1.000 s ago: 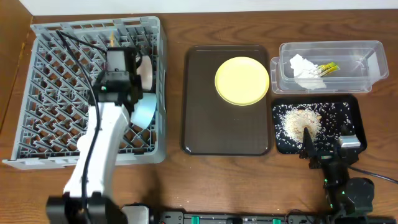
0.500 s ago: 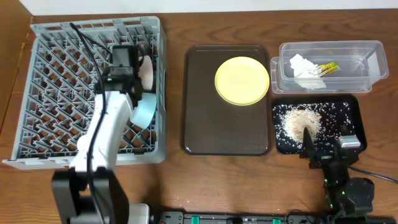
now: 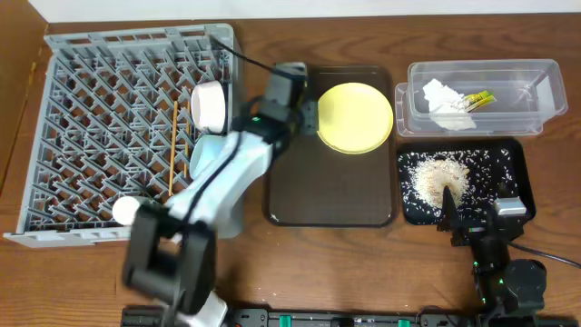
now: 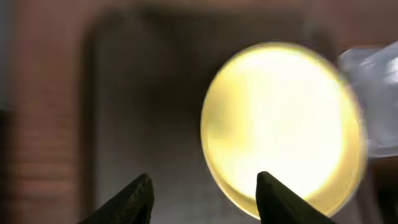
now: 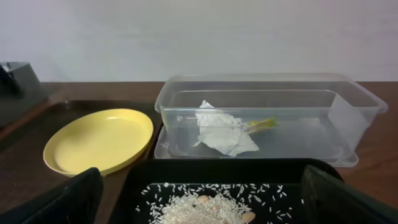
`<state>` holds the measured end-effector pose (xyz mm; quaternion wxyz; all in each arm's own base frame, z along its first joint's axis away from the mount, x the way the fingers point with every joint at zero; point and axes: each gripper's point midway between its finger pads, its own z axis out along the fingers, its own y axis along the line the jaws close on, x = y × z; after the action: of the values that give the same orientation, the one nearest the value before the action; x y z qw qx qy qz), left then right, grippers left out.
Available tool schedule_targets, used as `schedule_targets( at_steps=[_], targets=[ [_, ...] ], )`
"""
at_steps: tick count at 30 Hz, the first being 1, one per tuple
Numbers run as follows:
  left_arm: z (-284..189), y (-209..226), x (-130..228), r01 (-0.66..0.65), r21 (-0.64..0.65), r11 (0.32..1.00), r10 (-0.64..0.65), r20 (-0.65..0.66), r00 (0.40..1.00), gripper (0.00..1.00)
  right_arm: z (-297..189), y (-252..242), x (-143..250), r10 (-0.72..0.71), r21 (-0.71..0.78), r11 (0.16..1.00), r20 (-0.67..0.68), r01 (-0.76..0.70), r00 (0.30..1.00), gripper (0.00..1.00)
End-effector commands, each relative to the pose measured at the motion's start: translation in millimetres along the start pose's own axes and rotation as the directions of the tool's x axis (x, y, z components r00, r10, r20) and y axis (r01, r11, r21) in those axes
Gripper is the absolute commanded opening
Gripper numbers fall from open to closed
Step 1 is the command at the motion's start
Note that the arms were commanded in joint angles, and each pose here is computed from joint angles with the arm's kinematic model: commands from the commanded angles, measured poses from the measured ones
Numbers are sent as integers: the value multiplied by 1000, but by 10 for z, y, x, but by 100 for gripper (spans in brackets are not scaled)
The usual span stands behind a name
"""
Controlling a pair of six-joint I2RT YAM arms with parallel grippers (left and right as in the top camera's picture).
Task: Sort waste into correct bins and load items into the dishwasher
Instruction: 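Reach the left gripper to the yellow plate edge and grasp it, then lift the yellow plate left and stand it upright in the rack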
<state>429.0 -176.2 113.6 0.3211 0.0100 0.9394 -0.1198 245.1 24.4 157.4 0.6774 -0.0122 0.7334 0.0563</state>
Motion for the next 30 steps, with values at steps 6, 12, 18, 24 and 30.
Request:
schedule_targets(
  at_steps=[6,12,18,24,30],
  targets=[
    [768,-48,487,294,83,952,-275,-192,942,54,0,-34,6,-11,13,1000,2,11,1000,99],
    [1028,-197,753,399,162,902,-336,-315,888,50,0,-34,6,-11,13,1000,2,11,1000,99],
    [1168,-128,943,423,127,897,-357,-356,863,21,0,-34,6,-11,13,1000,2,11,1000,99],
    [1121,-106,897,402,166,901,-323,-363,874,7,0,-34,6,-11,13,1000,2,11,1000,99],
    [586,11,314,325,280,903,-255,-260,931,7,0,-34,6,-11,13,1000,2,11,1000,99]
  ],
)
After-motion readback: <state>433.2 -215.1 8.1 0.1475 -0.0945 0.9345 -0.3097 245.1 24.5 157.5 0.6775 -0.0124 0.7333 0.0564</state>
